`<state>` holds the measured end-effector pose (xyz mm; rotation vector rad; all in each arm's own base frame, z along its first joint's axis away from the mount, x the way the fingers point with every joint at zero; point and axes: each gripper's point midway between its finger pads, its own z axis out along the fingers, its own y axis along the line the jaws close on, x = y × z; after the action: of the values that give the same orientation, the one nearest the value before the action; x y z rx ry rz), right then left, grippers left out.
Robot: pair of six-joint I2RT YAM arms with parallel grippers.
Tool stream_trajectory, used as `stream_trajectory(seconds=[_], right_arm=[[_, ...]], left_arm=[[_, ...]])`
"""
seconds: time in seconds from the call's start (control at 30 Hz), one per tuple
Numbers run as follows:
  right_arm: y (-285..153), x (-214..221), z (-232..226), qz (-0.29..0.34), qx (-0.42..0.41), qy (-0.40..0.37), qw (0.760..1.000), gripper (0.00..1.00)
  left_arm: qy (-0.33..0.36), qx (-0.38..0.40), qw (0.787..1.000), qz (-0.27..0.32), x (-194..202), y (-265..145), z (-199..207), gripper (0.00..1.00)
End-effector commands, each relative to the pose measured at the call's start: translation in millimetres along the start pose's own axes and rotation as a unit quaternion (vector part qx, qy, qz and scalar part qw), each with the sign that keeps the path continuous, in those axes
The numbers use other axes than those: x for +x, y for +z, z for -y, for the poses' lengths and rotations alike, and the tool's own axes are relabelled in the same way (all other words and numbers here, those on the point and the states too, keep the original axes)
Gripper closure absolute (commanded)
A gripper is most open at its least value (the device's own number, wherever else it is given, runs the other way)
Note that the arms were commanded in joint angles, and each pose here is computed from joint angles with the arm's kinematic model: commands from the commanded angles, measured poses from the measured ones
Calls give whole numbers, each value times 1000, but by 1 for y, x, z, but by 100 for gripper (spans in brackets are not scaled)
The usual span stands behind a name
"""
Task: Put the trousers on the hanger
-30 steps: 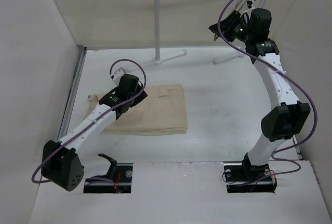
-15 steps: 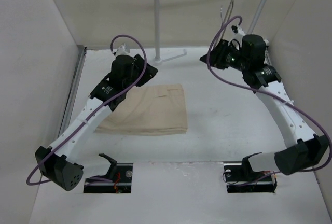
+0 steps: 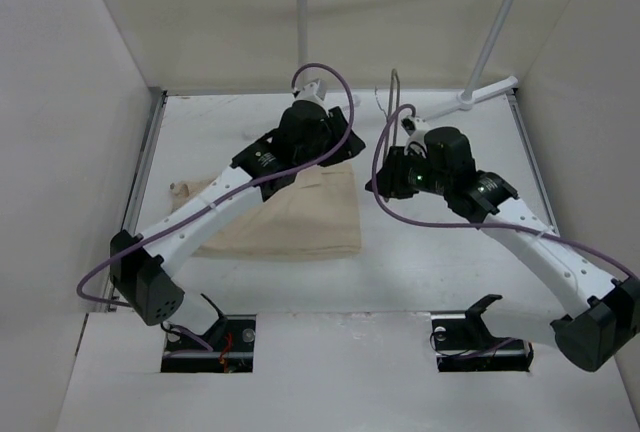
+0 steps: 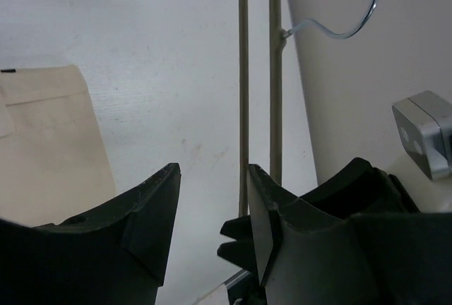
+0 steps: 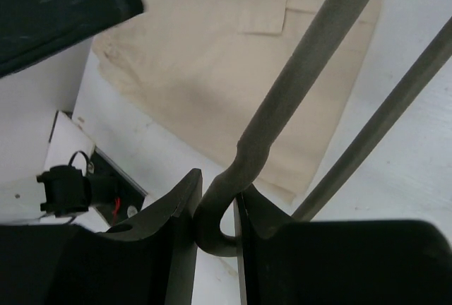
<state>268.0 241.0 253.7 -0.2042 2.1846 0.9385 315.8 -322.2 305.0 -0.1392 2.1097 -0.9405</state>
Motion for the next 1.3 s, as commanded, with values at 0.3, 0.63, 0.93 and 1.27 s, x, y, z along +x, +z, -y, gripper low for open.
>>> stream_trajectory(seconds=[0.3, 0.63, 0.93, 1.27], right_arm=[[10, 24, -31, -12, -19, -15, 1000, 86], [2, 26, -31, -3, -4, -13, 1000, 86], [8, 28, -14, 12, 39, -12, 999, 93], [3, 24, -14, 48, 69, -59, 995, 93]], left_arm=[[33, 51, 998, 3, 11, 13, 35, 62], [45, -2, 999, -14, 24, 31, 14, 72], [13, -33, 999, 23, 0, -18, -4, 71], [-48, -128, 989, -64, 50, -19, -51, 60]])
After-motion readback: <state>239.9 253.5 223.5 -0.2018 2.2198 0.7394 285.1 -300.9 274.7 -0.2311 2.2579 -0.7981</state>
